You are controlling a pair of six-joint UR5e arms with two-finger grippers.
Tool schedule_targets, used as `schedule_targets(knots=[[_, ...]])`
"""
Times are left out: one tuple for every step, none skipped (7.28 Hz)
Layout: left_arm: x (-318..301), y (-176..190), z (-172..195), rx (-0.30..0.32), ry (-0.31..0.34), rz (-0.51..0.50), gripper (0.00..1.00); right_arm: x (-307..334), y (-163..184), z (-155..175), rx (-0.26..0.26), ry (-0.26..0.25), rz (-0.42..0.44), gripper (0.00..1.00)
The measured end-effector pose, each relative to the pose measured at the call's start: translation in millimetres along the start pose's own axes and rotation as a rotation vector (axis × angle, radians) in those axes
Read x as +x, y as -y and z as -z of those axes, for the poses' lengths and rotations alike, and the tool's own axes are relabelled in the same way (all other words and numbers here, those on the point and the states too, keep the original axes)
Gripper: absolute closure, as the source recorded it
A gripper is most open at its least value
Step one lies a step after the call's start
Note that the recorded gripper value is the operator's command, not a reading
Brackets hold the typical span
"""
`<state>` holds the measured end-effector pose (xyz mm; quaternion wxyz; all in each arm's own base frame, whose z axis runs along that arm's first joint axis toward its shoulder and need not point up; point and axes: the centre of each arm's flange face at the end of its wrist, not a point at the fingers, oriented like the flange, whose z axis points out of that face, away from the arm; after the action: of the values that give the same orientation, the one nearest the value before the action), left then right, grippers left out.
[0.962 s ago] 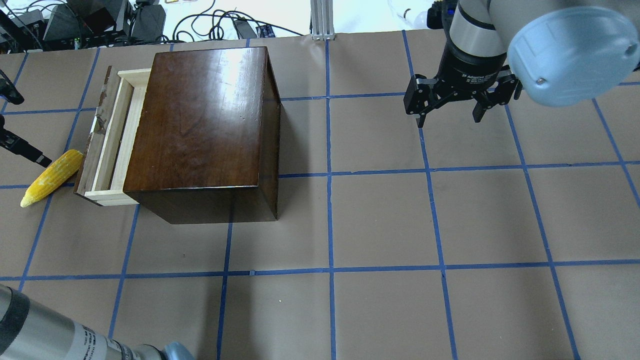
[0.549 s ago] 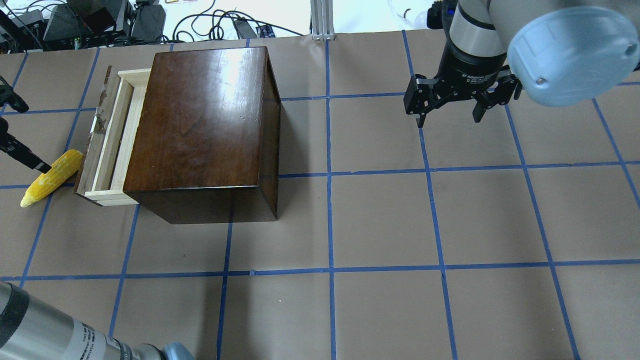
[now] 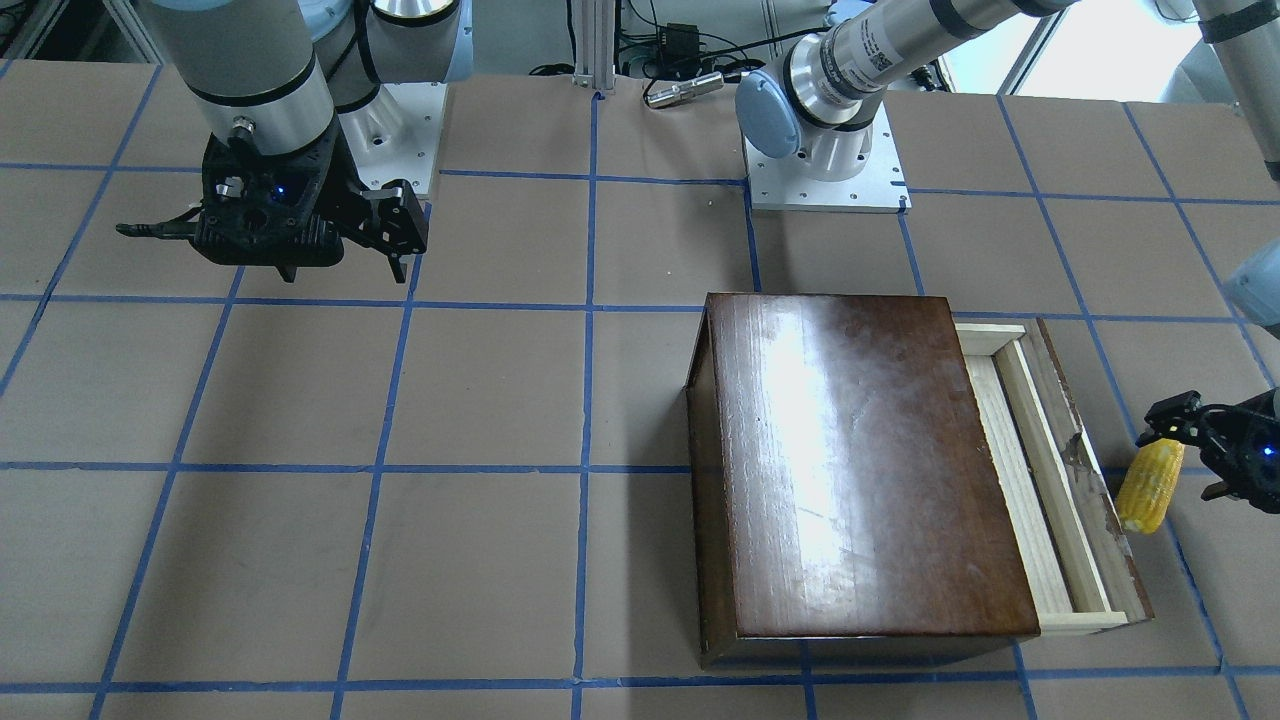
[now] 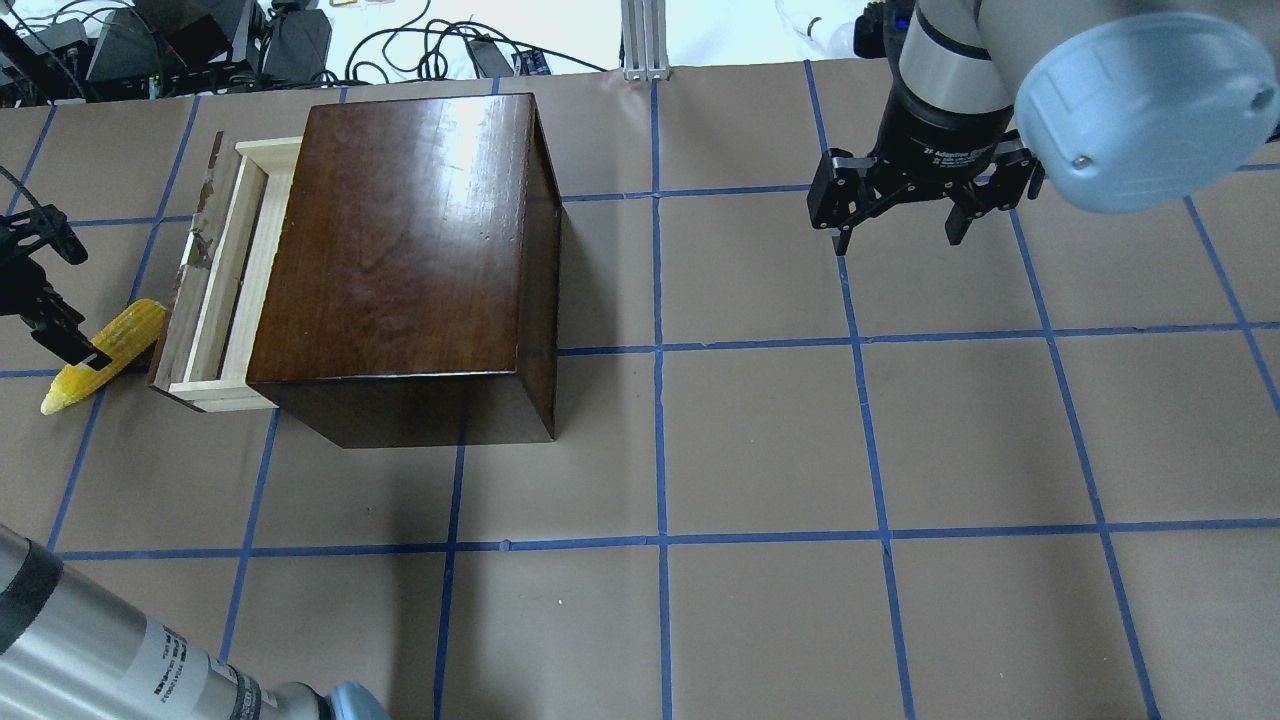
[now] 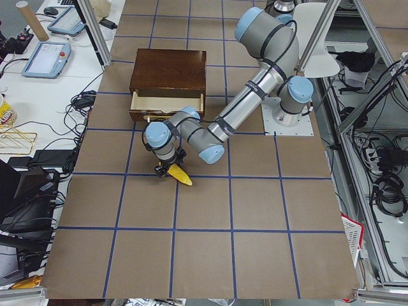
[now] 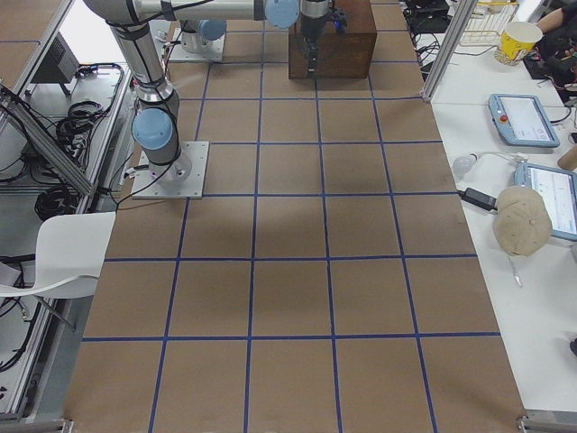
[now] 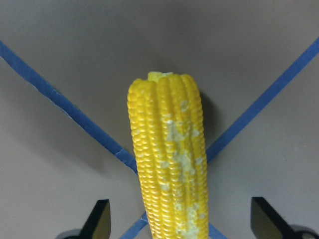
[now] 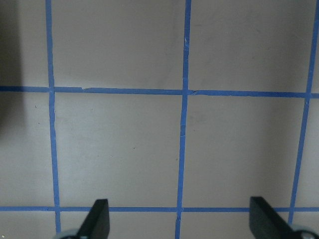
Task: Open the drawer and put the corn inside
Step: 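Lower the left gripper and grasp the yellow corn cob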
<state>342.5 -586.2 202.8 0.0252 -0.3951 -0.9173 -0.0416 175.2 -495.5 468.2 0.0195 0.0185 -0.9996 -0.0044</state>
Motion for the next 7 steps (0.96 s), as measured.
schedule_targets(knots=[[-0.9,-0.3,-5.1,-0.006,-0.004,-0.006,0.00,0.0,0.0,0.0,0.000,0.000,0.000,0.00],[-1.2,-0.4,-9.0,-0.009,-0.009,-0.008,0.03,0.0,0.0,0.0,0.000,0.000,0.000,0.00],[-1.1,-0.2,-12.2,-0.010,-0.014,-0.010,0.22,0.0,0.0,0.0,0.000,0.000,0.000,0.00],[-1.0,-0.1,-14.3,-0.009,-0.016,-0.011,0.44,0.0,0.0,0.0,0.000,0.000,0.000,0.00],[-1.4,0.1,-14.7,-0.008,-0.011,-0.011,0.59,0.0,0.0,0.0,0.000,0.000,0.000,0.00],[-1.9,0.3,-14.8,-0.006,-0.007,-0.012,0.75,0.0,0.0,0.0,0.000,0.000,0.000,0.00],[-2.3,0.5,-14.5,-0.004,-0.003,-0.012,0.88,0.0,0.0,0.0,0.000,0.000,0.000,0.00]])
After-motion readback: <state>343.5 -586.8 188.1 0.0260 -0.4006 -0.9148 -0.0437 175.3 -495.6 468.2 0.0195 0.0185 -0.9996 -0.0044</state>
